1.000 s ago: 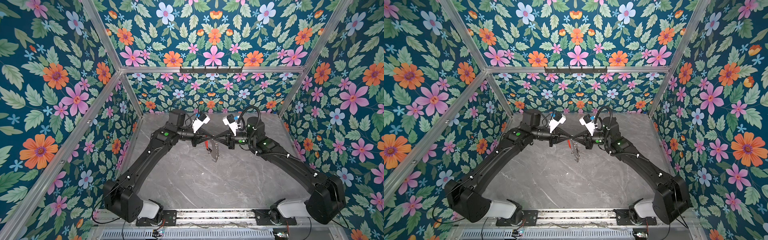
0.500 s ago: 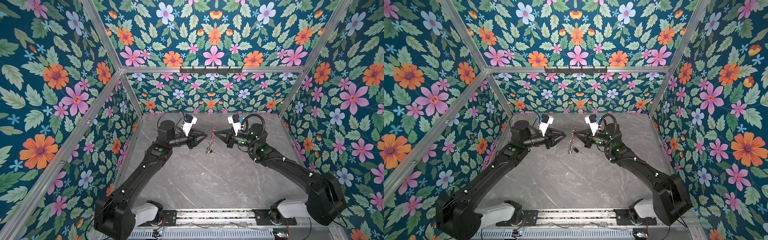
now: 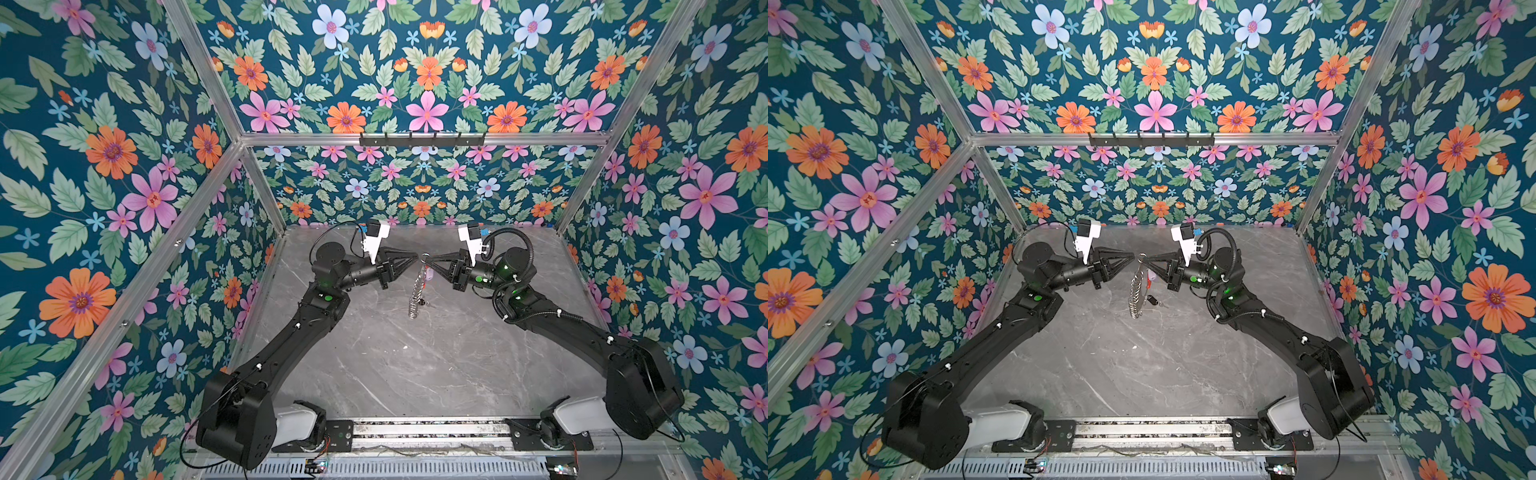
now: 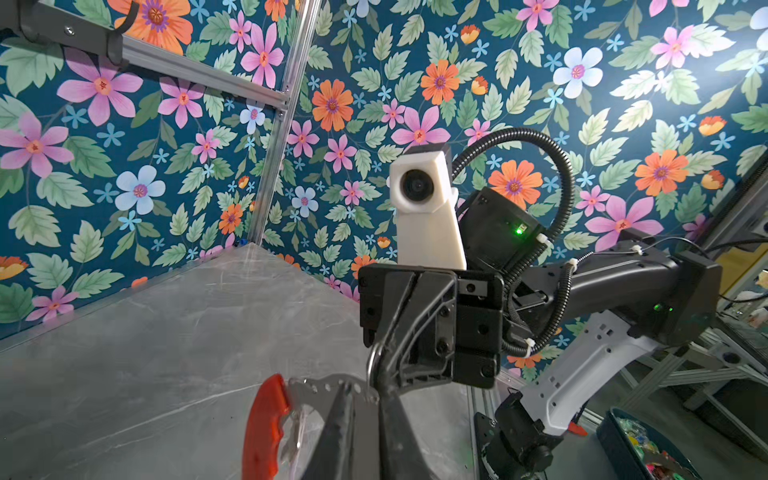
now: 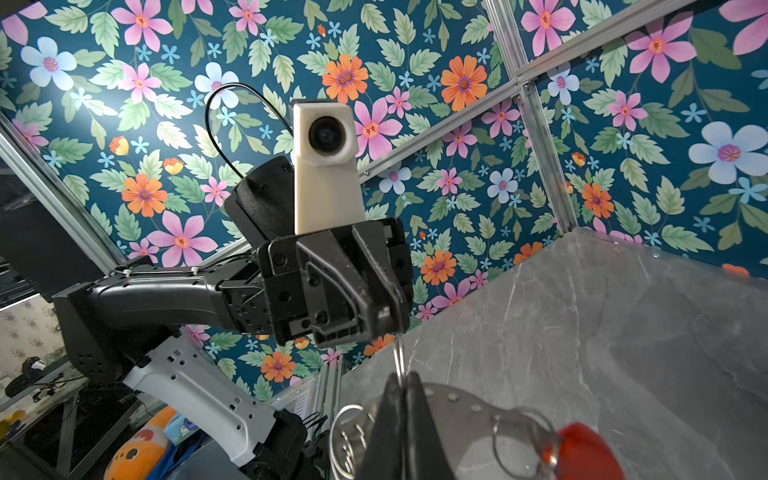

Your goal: Put the keys on the keyring

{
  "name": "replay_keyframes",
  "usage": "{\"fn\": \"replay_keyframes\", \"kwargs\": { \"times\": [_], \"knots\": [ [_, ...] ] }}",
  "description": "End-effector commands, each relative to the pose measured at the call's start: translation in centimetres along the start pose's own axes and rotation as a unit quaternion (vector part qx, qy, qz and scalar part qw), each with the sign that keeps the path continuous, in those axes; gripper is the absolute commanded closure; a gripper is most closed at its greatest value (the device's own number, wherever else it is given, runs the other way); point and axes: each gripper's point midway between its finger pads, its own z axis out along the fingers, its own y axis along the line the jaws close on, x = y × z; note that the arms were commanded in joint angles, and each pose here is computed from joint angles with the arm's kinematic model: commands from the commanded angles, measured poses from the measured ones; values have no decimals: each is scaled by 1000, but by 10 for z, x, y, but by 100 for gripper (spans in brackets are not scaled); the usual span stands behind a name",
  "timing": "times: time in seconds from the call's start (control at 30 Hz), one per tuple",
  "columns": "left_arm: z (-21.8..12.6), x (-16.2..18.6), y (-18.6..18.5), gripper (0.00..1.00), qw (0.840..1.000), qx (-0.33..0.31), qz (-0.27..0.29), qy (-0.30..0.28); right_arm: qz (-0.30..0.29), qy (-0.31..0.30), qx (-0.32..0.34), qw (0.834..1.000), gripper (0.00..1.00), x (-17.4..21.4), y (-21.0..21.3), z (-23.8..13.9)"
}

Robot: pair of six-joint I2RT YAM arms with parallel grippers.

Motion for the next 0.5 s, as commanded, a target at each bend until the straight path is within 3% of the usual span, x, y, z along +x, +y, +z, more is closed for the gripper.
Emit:
{"fn": "replay_keyframes", "kwargs": {
  "times": [0.0,0.23,0.47],
  "knots": [
    [1,-10,-9,83,1000,23,7,-14,-25,-26,-31,999,100,-18,18,0],
    [1,-15,-19,83,998,56,-1,-34,-24,-35,-38,998,100,-23,21,2],
    [-1,-15,-24,75,997,63,-1,-47,-15,-56,-39,998,100,-30,20,5]
  ]
}}
